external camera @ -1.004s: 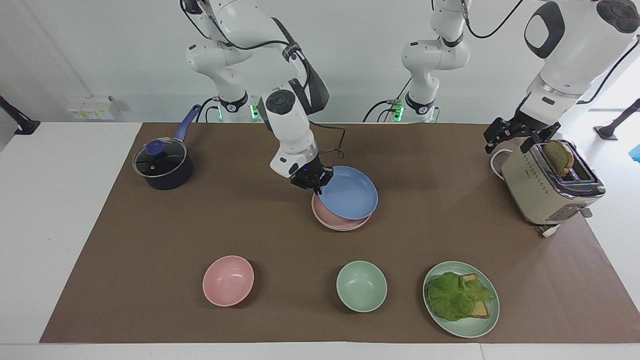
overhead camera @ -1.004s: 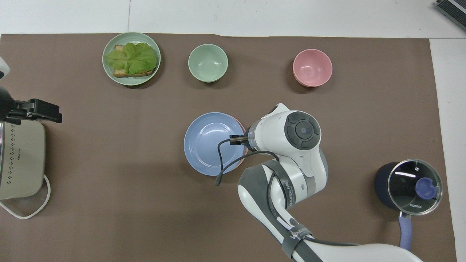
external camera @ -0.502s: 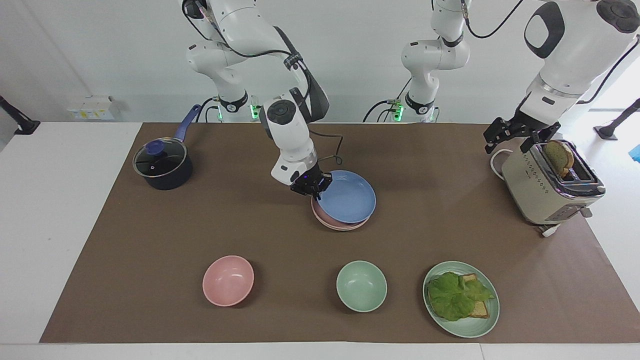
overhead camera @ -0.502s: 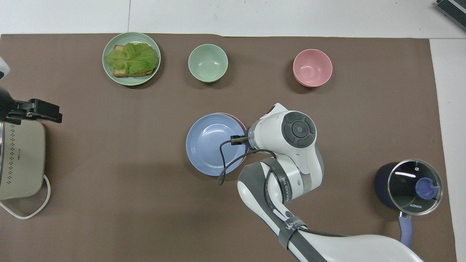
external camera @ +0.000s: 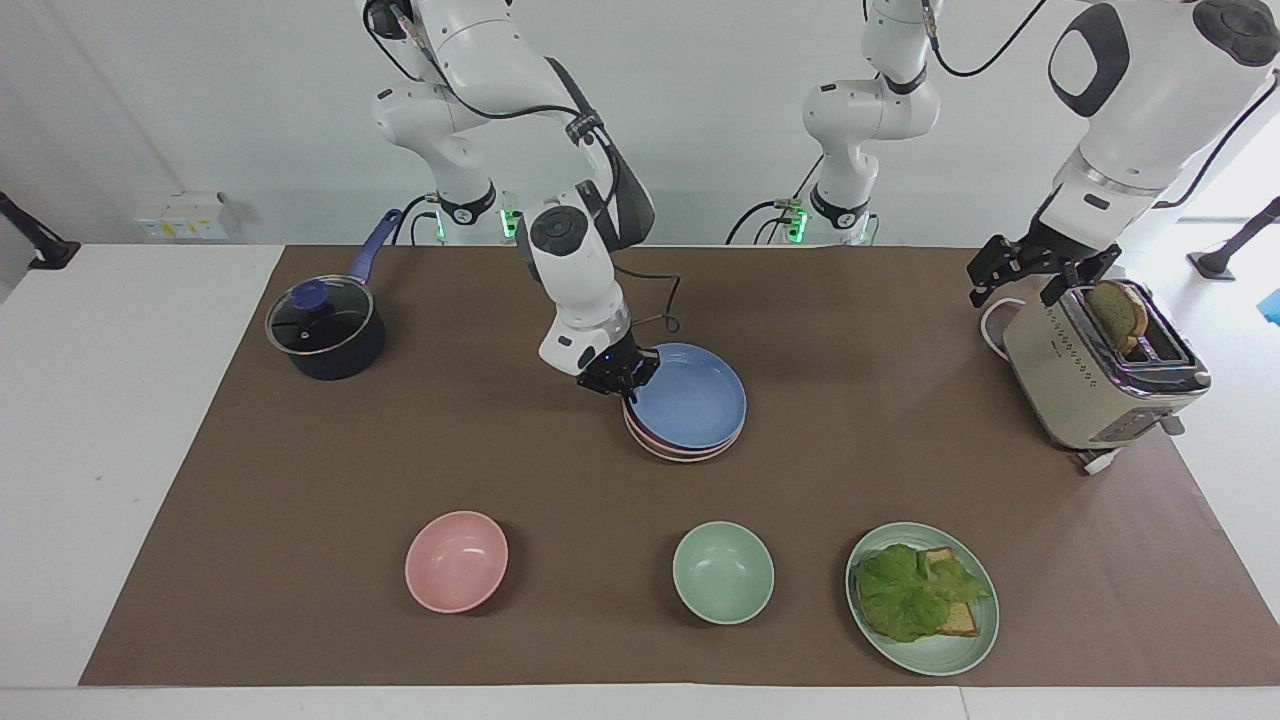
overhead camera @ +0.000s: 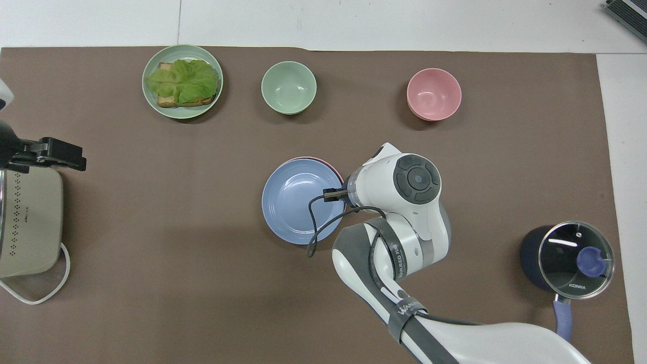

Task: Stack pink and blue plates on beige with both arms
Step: 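Open the right gripper and release the blue plate on the stack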

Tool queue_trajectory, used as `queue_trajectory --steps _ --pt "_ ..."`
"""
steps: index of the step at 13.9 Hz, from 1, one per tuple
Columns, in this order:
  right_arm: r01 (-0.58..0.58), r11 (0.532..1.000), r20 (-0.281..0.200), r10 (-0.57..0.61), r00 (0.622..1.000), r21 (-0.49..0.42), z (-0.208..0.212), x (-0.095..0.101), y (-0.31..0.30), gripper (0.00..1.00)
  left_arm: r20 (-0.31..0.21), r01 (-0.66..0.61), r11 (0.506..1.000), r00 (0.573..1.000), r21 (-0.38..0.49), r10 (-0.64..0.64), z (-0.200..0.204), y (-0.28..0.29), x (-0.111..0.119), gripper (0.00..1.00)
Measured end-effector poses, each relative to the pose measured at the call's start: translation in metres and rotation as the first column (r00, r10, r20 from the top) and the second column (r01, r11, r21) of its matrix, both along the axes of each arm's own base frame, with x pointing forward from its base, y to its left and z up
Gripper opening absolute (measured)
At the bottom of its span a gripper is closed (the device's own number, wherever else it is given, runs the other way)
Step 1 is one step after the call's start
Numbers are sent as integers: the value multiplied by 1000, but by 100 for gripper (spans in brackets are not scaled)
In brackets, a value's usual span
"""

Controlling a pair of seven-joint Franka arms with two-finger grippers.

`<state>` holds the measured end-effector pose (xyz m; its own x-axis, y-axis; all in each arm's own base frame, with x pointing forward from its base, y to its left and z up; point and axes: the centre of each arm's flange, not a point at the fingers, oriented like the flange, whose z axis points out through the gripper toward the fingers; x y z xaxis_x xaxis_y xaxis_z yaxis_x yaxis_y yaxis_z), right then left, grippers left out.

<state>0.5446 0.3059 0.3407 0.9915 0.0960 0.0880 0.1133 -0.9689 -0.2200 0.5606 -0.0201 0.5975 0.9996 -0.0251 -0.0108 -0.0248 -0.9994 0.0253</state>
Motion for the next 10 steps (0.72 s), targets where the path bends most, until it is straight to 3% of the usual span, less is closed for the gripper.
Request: queue_trajectory --steps 6,7,10 --pt "21 1000 31 -22 999 9 -1 9 -9 6 0 0 1000 1000 0 0 0 0 0 100" --pt "22 1000 32 -22 999 9 -2 9 -9 12 0 0 1000 1000 0 0 0 0 0 100" --pt "22 1000 32 -23 999 9 -3 9 -9 45 0 0 1000 1000 0 0 0 0 0 100"
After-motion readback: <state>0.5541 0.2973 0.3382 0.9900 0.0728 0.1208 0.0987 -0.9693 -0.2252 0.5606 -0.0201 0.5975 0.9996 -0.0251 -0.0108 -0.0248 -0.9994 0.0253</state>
